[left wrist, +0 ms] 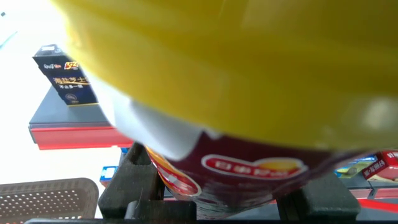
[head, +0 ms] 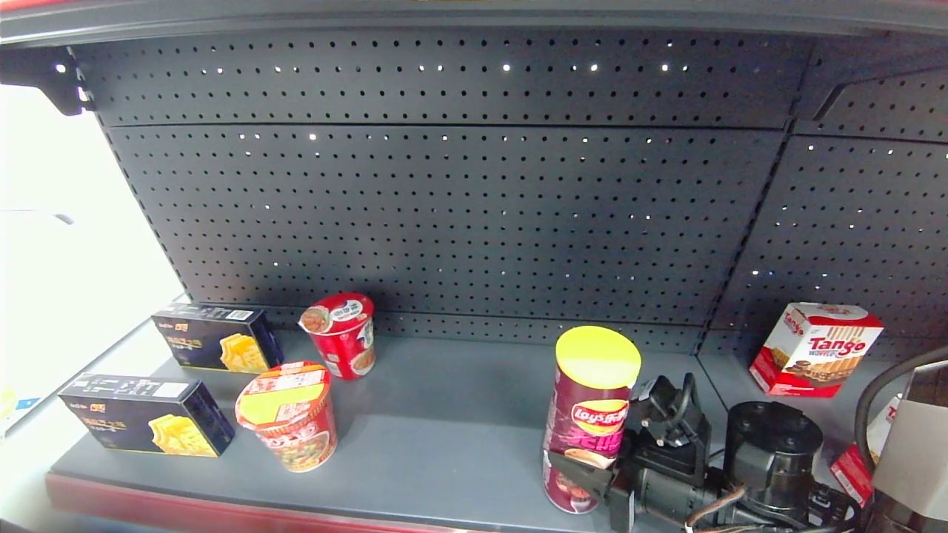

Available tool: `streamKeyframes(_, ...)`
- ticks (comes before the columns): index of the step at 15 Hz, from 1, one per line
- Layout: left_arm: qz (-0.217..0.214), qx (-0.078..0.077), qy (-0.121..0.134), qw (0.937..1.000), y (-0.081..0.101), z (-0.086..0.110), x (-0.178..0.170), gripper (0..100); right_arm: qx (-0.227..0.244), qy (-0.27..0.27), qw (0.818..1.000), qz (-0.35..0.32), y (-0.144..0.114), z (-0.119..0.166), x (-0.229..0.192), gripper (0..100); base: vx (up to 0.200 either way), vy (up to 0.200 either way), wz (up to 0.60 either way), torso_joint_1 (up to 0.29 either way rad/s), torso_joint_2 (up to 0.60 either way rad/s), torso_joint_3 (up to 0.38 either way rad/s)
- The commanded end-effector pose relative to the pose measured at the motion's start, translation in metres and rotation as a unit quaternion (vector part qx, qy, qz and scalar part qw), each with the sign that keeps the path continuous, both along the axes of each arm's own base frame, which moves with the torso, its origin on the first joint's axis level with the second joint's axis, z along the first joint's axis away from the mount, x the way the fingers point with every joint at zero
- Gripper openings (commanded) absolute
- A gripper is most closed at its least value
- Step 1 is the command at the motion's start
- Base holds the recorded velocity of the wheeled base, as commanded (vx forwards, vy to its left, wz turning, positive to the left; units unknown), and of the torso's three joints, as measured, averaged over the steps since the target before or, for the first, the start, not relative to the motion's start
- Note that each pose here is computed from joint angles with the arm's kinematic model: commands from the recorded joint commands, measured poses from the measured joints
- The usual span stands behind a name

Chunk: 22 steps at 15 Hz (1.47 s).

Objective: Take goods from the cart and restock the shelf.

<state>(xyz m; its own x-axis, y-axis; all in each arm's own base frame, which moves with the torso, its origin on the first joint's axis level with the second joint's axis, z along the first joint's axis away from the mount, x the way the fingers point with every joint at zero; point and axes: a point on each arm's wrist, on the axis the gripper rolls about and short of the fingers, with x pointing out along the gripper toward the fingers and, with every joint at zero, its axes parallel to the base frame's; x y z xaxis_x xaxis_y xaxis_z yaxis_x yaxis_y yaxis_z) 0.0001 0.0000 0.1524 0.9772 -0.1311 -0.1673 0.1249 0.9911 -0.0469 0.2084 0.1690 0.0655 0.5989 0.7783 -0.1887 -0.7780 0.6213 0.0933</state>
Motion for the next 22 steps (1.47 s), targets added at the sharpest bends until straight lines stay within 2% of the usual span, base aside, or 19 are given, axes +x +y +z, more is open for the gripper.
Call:
streamKeyframes(1,0.001,0.000,0.000,1.0000,0.000,0.000,0.000,0,-0.002,0.002,1.000,0.001,0.001,-0.002,0.001,0,0.000,0.000,0.00,0.000,0.00,0.000)
streamKeyframes(2,0.000,-0.001,0.000,1.0000,0.000,0.000,0.000,0,-0.002,0.003,1.000,0.002,0.002,-0.003,0.001,0,0.000,0.000,0.00,0.000,0.00,0.000)
streamKeyframes(3,0.001,-0.001,-0.001,1.0000,0.000,0.000,0.000,0,-0.004,0.006,1.000,0.002,0.002,-0.005,0.001,100,0.000,0.000,0.00,0.000,0.00,0.000)
streamKeyframes(8,0.001,-0.001,-0.001,1.0000,0.000,0.000,0.000,0,-0.007,0.005,1.000,0.002,-0.003,-0.001,-0.006,100,0.000,0.000,0.00,0.000,0.00,0.000)
streamKeyframes(17,0.001,-0.001,-0.006,1.0000,0.000,0.000,-0.002,0,-0.005,0.001,1.000,-0.004,-0.037,0.019,-0.045,100,0.000,0.000,0.00,0.000,0.00,0.000)
streamKeyframes(22,0.007,-0.001,-0.013,0.9999,0.001,0.000,-0.004,0,0.010,-0.037,0.999,-0.026,-0.051,0.036,-0.056,100,0.000,0.000,0.00,0.000,0.00,0.000)
